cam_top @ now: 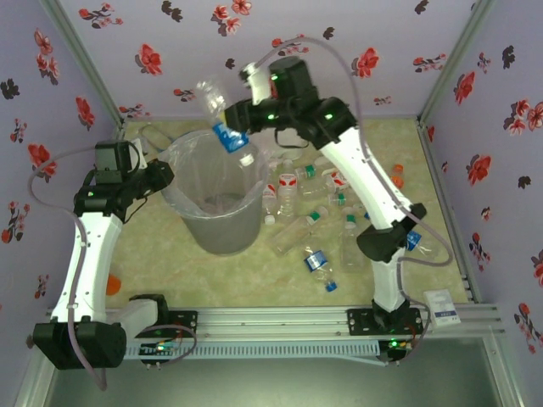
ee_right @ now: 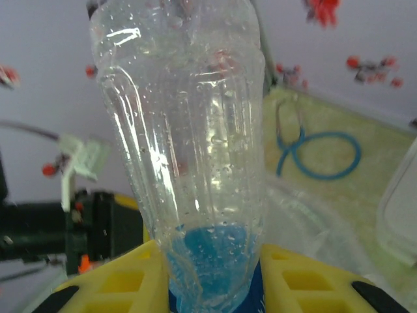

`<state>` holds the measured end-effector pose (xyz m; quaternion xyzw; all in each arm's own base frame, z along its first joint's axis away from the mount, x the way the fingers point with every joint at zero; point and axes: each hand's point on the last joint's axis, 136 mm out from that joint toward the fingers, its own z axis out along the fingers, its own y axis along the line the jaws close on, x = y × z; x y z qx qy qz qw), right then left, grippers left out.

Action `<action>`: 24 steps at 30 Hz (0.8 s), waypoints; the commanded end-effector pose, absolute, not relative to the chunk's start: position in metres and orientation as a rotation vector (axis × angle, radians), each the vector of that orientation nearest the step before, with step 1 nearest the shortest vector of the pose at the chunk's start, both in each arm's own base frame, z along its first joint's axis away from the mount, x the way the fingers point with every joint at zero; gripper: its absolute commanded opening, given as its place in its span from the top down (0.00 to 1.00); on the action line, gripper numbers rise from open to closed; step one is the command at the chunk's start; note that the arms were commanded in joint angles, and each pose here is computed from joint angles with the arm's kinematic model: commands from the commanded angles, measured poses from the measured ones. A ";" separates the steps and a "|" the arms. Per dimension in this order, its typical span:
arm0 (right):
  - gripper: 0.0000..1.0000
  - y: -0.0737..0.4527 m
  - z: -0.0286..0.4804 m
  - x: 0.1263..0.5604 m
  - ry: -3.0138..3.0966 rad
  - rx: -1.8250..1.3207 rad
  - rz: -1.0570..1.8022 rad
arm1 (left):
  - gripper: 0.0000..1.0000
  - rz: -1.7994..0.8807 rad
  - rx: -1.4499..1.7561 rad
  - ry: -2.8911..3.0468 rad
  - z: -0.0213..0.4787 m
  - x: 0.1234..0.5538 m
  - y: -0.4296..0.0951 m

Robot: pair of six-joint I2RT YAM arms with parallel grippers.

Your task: Put the plastic bottles in the bin

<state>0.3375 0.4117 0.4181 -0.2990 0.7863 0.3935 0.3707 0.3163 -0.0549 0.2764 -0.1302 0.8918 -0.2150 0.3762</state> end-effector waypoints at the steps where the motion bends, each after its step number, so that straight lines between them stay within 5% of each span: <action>1: 0.75 0.408 0.390 0.314 2.117 -0.884 0.845 | 0.86 -0.592 -0.307 2.258 0.286 0.320 -0.062; 8: 0.74 0.424 0.333 0.288 2.246 -1.038 0.738 | 0.88 -0.584 -0.295 2.256 0.287 0.322 -0.062; 18: 0.39 0.427 0.339 0.285 2.216 -1.036 0.724 | 0.89 -0.583 -0.291 2.252 0.282 0.323 -0.062; 24: 0.29 0.429 0.364 0.287 2.135 -1.010 0.762 | 0.90 -0.579 -0.283 2.255 0.281 0.324 -0.062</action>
